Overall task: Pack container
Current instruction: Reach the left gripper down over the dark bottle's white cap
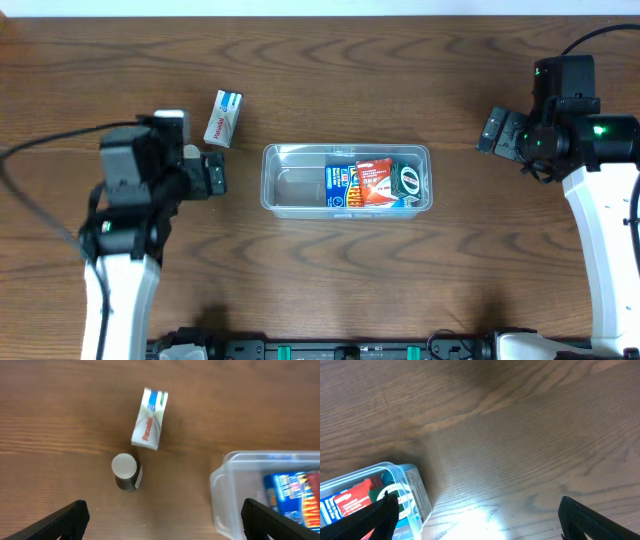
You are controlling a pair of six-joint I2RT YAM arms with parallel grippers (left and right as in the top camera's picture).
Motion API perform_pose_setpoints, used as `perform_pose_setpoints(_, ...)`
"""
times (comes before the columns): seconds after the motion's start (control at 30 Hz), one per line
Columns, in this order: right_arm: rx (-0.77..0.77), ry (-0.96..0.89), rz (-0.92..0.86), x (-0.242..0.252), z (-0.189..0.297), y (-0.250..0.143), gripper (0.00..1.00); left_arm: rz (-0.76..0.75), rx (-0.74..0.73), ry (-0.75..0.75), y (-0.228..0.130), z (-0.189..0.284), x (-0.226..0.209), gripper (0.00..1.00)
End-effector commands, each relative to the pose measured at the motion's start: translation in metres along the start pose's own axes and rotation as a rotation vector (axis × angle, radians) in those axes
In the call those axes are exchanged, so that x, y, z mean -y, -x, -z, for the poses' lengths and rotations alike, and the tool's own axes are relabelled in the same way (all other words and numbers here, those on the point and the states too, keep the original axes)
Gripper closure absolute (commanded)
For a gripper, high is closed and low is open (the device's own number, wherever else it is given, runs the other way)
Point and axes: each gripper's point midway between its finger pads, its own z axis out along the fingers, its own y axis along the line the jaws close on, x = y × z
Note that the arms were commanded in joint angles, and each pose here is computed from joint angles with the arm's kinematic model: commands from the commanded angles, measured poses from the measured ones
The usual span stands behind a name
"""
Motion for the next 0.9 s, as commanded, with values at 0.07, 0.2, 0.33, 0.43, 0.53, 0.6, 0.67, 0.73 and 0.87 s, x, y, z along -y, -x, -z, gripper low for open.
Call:
perform_pose_setpoints(0.07, -0.005, -0.006, -0.007, 0.002, -0.002, 0.0, 0.01, -0.04, -0.043, -0.016, 0.0, -0.027, -0.002, 0.02)
perform_pose_setpoints(0.2, -0.005, -0.005, -0.007, 0.002, -0.002, 0.0, 0.01, -0.057, 0.034, -0.032, 0.02, -0.031, 0.0, 0.02)
perform_pose_setpoints(0.33, -0.005, -0.005, -0.007, 0.002, -0.002, 0.0, 0.01, -0.137, 0.097, -0.007, 0.036, -0.03, -0.004, 0.02)
perform_pose_setpoints(0.43, -0.005, -0.005, -0.007, 0.002, -0.002, 0.0, 0.01, -0.137, 0.11, 0.057, 0.041, -0.035, -0.015, 0.02)
perform_pose_setpoints(0.53, -0.005, -0.005, -0.007, 0.002, -0.002, 0.0, 0.01, -0.134, 0.095, 0.074, 0.04, -0.044, -0.02, 0.02)
perform_pose_setpoints(0.6, -0.005, -0.006, -0.007, 0.002, -0.002, 0.0, 0.01, -0.129, 0.061, 0.071, 0.032, -0.052, -0.021, 0.02)
perform_pose_setpoints(0.67, -0.005, -0.005, -0.007, 0.002, -0.002, 0.0, 0.01, -0.119, 0.036, 0.069, 0.027, -0.059, -0.022, 0.02)
perform_pose_setpoints(0.73, -0.005, -0.006, -0.007, 0.002, -0.002, 0.0, 0.01, -0.116, 0.014, 0.067, 0.022, -0.065, -0.023, 0.02)
perform_pose_setpoints(0.87, -0.005, -0.005, -0.007, 0.002, -0.002, 0.0, 0.01, -0.111, -0.029, 0.067, 0.012, -0.069, -0.024, 0.02)
